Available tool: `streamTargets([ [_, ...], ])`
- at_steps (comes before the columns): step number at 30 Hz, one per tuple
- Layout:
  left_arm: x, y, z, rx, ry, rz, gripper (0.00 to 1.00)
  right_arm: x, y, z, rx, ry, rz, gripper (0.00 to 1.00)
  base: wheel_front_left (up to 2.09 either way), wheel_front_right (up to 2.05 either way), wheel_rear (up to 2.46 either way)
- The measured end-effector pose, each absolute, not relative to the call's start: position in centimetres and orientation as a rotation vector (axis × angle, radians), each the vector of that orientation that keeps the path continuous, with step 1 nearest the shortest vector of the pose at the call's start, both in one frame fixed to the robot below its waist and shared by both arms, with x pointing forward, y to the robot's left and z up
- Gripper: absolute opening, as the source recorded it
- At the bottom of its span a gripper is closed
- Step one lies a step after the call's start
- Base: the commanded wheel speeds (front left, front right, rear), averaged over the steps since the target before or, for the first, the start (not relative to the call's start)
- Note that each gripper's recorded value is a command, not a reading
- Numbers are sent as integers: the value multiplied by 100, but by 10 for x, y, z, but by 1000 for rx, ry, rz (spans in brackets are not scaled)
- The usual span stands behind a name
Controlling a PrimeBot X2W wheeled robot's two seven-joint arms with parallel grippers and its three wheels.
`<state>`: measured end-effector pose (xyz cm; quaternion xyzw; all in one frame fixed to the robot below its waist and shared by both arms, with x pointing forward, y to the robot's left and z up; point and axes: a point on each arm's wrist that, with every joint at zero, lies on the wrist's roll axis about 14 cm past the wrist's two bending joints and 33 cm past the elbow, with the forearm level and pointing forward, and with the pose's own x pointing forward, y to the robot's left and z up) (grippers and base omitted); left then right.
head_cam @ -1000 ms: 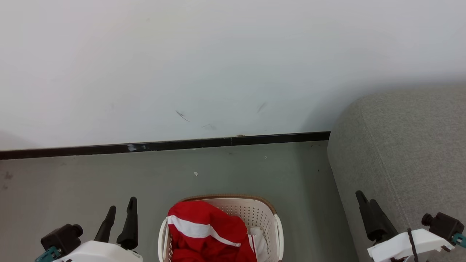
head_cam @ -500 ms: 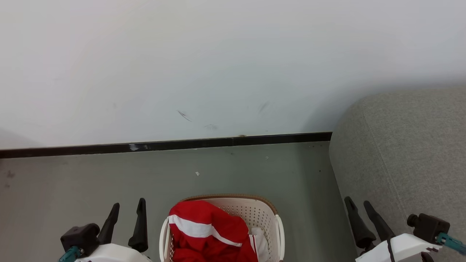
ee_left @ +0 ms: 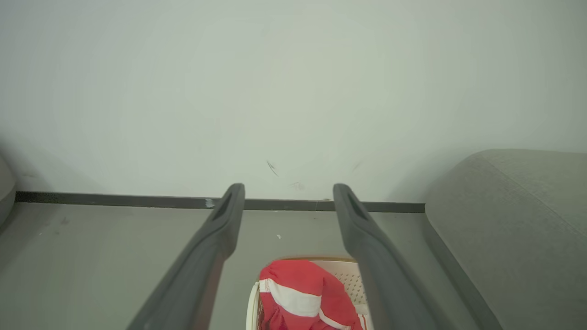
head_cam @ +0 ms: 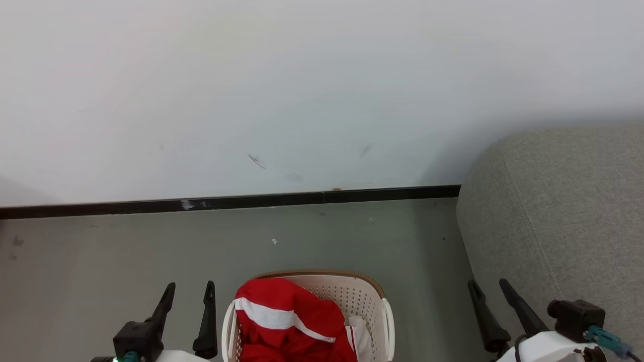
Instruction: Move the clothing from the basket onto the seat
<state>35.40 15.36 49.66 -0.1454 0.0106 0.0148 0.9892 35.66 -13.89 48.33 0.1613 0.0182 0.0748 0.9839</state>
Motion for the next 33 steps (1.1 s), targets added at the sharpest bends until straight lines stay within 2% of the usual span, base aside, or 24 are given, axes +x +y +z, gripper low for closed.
streamTargets([
  [20, 344, 142, 508, -26, -76, 0, 100, 349, -116, 494, 64, -33, 246, 100, 0, 0, 0],
  [33, 344, 146, 498, -64, -39, 23, 100, 350, -118, 495, 60, -35, 241, 100, 0, 0, 0],
])
